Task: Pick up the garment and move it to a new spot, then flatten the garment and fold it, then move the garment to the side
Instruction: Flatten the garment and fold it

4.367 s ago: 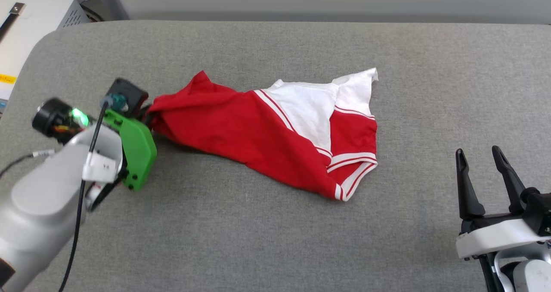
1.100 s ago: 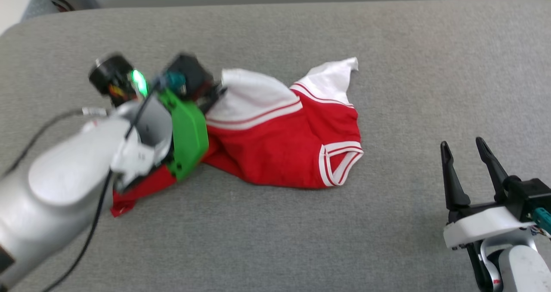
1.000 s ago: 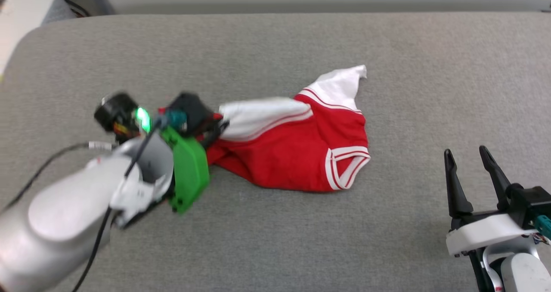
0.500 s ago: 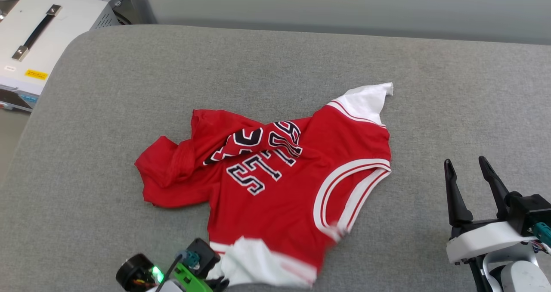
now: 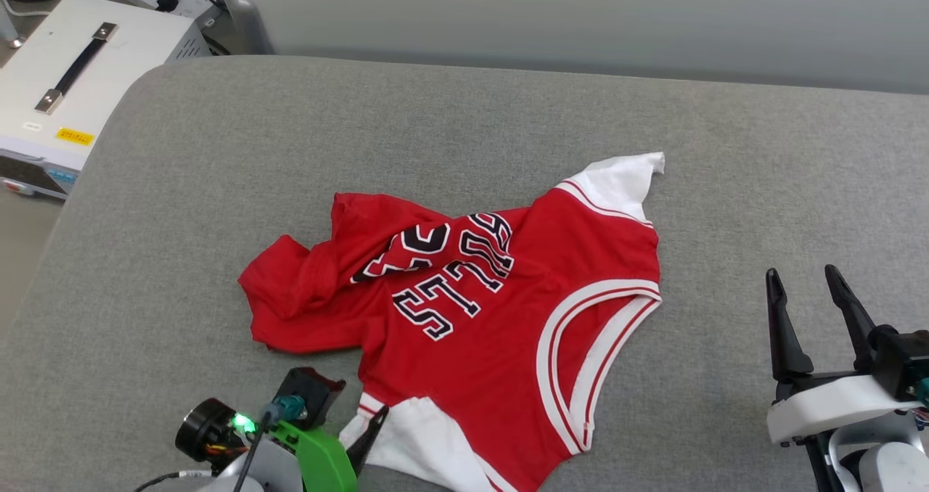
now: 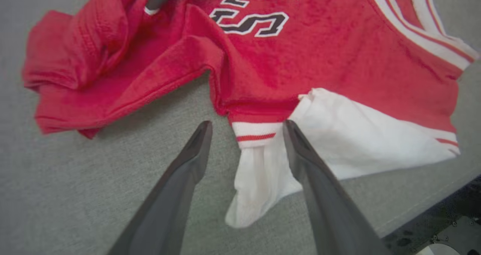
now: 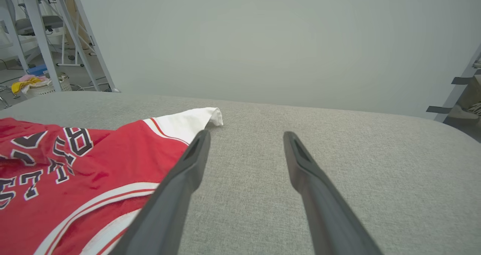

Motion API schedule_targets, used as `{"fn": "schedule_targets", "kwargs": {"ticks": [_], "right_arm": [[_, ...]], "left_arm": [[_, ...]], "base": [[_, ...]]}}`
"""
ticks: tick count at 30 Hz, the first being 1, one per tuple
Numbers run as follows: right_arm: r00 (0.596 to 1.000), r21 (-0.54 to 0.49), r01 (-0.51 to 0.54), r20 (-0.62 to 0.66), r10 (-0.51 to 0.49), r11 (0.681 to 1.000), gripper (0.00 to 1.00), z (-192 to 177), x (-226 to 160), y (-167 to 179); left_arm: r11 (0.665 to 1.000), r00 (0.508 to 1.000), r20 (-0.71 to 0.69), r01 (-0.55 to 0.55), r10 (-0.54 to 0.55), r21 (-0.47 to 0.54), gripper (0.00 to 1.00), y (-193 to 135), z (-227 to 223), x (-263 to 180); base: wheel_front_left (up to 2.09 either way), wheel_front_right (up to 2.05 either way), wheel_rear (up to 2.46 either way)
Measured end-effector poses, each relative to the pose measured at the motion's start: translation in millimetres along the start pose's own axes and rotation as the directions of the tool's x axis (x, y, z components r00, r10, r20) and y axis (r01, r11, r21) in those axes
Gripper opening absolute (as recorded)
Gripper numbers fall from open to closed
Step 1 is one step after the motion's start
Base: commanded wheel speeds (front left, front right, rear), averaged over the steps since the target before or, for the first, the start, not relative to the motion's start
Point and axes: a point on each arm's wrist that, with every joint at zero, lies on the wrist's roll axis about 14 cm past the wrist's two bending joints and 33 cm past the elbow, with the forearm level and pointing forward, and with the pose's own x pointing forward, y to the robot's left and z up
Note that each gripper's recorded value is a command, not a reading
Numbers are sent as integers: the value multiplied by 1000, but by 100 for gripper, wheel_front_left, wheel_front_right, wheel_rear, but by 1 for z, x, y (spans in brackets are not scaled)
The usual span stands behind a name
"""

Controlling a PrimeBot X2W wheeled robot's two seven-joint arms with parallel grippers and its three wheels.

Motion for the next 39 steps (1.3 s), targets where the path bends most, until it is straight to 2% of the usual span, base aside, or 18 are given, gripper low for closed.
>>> {"fn": "schedule_targets", "kwargs": {"ticks": [4,7,13,17,19,20,22,25,27,33,39], "right_arm": [[999,-21,-26,19,26,999,100,10,3,3],[997,-59,-67,33,69,996,100,22,10,8],[979,-166,-177,74,191,970,100,61,49,26],[965,-209,-258,-11,262,943,100,64,74,39],[953,-216,-304,-90,291,928,100,58,87,45],[918,-222,-368,-243,315,903,100,40,104,50],[879,-199,-402,-356,316,894,100,24,112,51],[797,-165,-454,-515,316,875,100,-2,122,54],[750,-150,-475,-583,311,867,100,-13,129,55],[645,-147,-519,-714,273,842,100,-44,155,59],[508,-127,-601,-823,255,789,100,-98,157,75]], "left_arm": [[994,983,151,-107,106,3,100,19,35,-13],[979,943,266,-204,199,-7,100,38,60,-26],[918,809,460,-395,367,-38,100,68,104,-51],[874,725,528,-481,443,-72,100,79,122,-64],[845,664,572,-524,482,-105,100,85,135,-73],[810,596,604,-566,529,-151,100,90,144,-82],[788,563,606,-588,561,-183,100,93,144,-85],[758,524,602,-612,603,-226,100,96,142,-87],[742,508,597,-627,621,-238,100,100,140,-87],[714,484,572,-640,662,-285,100,110,135,-78],[695,487,536,-653,690,-301,100,118,125,-66]], "base": [[0,0,0],[0,0,0],[0,0,0],[0,0,0],[0,0,0],[0,0,0],[0,0,0],[0,0,0],[0,0,0],[0,0,0],[0,0,0]]}}
